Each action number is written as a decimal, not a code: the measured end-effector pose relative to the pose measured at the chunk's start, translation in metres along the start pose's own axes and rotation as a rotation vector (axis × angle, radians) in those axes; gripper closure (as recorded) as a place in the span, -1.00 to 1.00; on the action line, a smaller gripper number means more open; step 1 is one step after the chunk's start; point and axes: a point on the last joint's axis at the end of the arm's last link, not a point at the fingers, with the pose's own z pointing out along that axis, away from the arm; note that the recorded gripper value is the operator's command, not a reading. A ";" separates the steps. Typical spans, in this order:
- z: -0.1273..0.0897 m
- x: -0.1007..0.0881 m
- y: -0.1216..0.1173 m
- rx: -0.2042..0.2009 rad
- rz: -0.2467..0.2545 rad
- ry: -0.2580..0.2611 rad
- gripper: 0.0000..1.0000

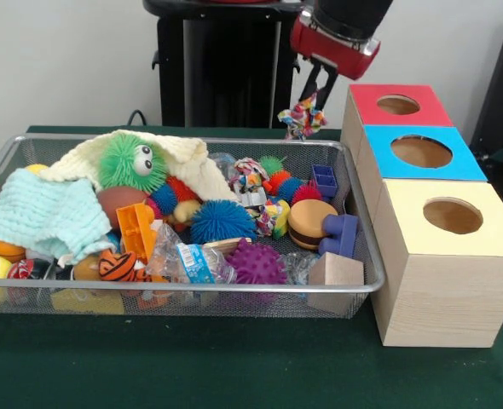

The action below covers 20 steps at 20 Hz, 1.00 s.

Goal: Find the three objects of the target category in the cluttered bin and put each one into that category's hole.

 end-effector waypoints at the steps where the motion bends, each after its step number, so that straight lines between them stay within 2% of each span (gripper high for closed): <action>1: -0.003 -0.003 -0.002 0.000 0.004 -0.006 1.00; 6: -0.011 -0.017 -0.013 0.001 0.030 -0.042 1.00; 12: 0.000 -0.034 -0.021 -0.005 0.049 -0.081 1.00; 17: 0.003 -0.044 -0.015 -0.014 0.042 -0.116 1.00; 20: 0.000 -0.052 -0.006 -0.042 0.040 -0.151 1.00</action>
